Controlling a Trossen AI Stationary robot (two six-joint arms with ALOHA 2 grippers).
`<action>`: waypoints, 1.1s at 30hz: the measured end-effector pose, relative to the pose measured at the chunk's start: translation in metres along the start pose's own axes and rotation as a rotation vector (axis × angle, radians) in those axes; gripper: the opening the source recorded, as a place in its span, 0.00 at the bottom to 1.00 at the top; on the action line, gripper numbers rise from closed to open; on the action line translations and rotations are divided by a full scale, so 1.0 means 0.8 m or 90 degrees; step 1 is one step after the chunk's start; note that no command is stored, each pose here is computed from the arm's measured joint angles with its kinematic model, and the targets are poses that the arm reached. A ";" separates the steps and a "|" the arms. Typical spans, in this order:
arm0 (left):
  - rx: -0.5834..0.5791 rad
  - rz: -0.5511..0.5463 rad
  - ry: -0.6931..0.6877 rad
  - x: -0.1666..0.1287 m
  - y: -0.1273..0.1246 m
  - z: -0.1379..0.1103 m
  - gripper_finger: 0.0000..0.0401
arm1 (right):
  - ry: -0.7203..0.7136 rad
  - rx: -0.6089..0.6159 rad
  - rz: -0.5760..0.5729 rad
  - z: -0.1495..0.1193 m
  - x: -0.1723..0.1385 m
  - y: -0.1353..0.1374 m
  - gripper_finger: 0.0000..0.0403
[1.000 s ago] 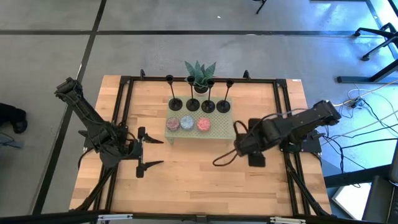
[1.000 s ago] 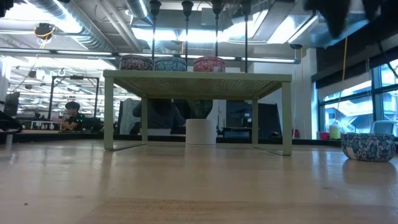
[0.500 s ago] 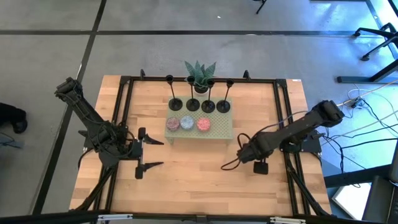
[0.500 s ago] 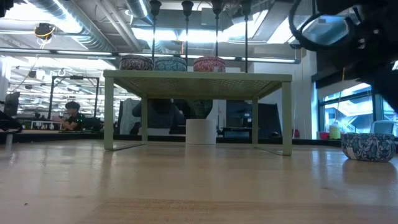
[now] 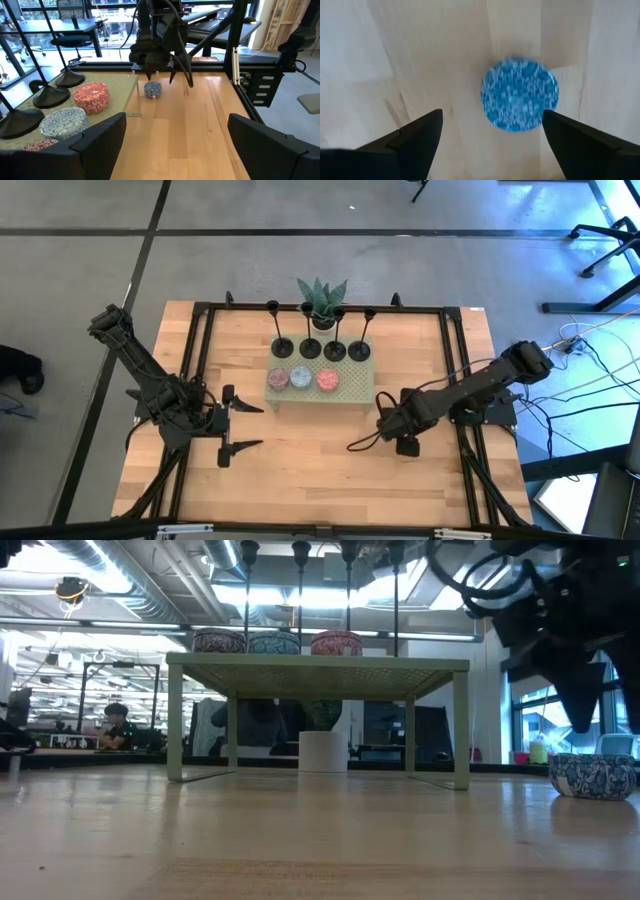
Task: Pick & Place candle stick holders
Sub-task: Put the blue scented candle on the shelf
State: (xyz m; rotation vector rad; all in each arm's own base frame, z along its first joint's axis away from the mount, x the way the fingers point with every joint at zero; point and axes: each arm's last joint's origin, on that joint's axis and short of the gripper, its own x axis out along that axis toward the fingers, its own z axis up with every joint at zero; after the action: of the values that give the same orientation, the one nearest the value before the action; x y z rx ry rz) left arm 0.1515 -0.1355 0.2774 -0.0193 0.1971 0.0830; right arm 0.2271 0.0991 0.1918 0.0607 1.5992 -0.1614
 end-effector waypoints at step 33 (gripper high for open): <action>-0.001 -0.001 0.000 0.000 0.000 0.000 0.87 | -0.011 0.017 -0.005 -0.003 0.039 -0.017 0.86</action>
State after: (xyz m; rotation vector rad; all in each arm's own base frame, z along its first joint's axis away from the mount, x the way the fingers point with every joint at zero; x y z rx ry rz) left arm 0.1515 -0.1356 0.2774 -0.0204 0.1975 0.0809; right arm 0.2217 0.0840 0.1620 0.0737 1.5806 -0.1897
